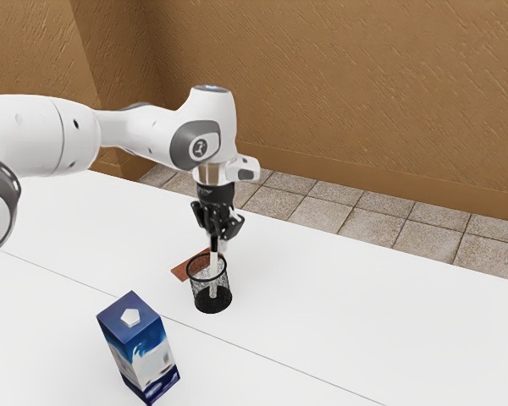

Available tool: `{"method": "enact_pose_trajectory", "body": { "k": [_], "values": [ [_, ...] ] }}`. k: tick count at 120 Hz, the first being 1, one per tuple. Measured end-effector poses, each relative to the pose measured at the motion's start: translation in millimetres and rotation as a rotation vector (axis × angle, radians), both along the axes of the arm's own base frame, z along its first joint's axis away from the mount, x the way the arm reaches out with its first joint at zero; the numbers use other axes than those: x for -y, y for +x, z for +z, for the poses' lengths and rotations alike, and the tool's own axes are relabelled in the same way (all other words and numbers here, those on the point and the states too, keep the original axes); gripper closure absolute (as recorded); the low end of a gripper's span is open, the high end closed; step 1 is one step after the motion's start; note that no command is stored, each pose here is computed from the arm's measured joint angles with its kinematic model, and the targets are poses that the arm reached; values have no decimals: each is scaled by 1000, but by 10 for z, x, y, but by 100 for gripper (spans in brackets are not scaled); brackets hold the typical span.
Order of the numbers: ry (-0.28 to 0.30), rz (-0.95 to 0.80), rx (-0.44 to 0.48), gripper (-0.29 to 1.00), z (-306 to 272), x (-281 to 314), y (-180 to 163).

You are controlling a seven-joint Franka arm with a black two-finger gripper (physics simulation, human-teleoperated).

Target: Take the marker out of the pen holder and place it to the left of the pen holder.

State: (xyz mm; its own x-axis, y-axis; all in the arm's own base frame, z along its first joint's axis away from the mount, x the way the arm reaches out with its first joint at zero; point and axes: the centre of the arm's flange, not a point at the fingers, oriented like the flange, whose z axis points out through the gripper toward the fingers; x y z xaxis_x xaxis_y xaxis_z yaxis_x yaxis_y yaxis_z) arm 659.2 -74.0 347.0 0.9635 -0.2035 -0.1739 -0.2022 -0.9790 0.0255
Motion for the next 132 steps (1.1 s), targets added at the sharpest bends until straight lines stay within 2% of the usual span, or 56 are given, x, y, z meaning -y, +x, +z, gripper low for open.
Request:
{"method": "enact_pose_trajectory", "body": {
  "k": [27, 52, 72, 103, 114, 132],
  "values": [
    [-34, 27, -30, 64, 62, -4, -54],
    [-43, 40, -37, 72, 146, -17, -85],
    [-25, 41, -14, 76, 475, -40, -196],
    [19, 43, 60, 78, 1510, -86, -539],
    [38, 68, 43, 78, 1638, -264, -602],
    [80, 143, -30, 78, 1454, -805, -544]
  ]
}}
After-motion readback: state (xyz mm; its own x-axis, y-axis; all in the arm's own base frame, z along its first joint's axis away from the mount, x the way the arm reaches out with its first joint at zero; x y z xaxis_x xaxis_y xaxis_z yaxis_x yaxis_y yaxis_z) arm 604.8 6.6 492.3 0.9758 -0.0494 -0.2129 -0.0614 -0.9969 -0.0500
